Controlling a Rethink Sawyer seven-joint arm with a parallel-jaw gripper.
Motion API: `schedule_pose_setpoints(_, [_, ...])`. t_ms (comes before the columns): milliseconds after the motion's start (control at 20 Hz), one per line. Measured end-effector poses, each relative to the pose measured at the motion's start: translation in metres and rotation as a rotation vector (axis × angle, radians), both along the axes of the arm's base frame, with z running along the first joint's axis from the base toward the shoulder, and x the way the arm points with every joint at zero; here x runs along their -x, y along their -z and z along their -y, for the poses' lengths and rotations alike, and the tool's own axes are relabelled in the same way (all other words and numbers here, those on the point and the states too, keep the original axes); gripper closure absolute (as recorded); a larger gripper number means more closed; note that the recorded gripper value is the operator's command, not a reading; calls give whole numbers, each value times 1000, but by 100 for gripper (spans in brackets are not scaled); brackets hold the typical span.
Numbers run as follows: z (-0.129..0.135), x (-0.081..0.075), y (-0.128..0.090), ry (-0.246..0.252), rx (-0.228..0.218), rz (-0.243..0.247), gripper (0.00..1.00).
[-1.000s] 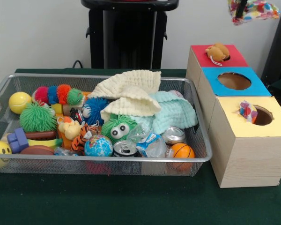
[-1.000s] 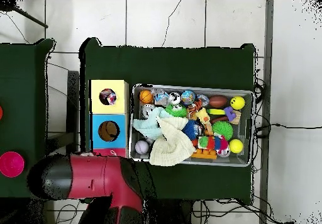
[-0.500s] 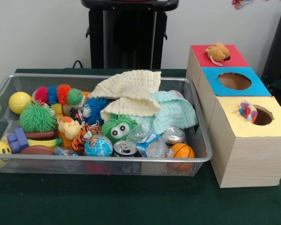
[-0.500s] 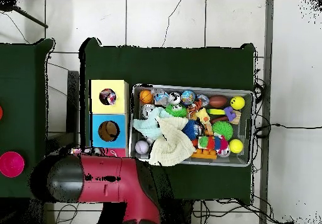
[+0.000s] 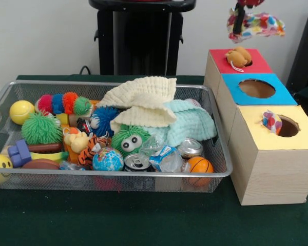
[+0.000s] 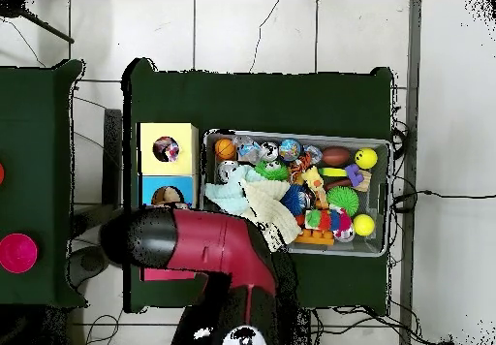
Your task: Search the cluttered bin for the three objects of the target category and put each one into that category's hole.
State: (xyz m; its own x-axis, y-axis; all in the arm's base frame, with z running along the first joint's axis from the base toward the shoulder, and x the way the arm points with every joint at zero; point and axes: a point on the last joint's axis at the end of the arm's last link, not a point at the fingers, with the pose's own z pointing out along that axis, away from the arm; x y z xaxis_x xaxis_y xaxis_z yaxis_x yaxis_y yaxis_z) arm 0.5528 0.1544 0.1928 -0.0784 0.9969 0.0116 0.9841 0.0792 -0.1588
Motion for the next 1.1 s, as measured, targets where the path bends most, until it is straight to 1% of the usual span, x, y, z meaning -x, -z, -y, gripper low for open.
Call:
schedule_pose_setpoints(100, [1, -8, 21, -2, 7, -18, 100])
schedule_pose_setpoints(200, [0, -12, 32, -7, 10, -29, 100])
schedule_pose_setpoints(300, [-5, -19, 51, -22, 16, -44, 100])
schedule_pose_setpoints(400, [-9, -22, 59, -32, 20, -48, 100])
schedule_pose_setpoints(450, [-14, -27, 68, -45, 24, -51, 100])
schedule_pose_setpoints(750, [-31, -43, 85, -80, 31, -40, 100])
schedule_pose_setpoints(950, [-43, -61, 94, -104, 34, -15, 100])
schedule_pose_setpoints(1100, [-45, -70, 97, -110, 36, -4, 100])
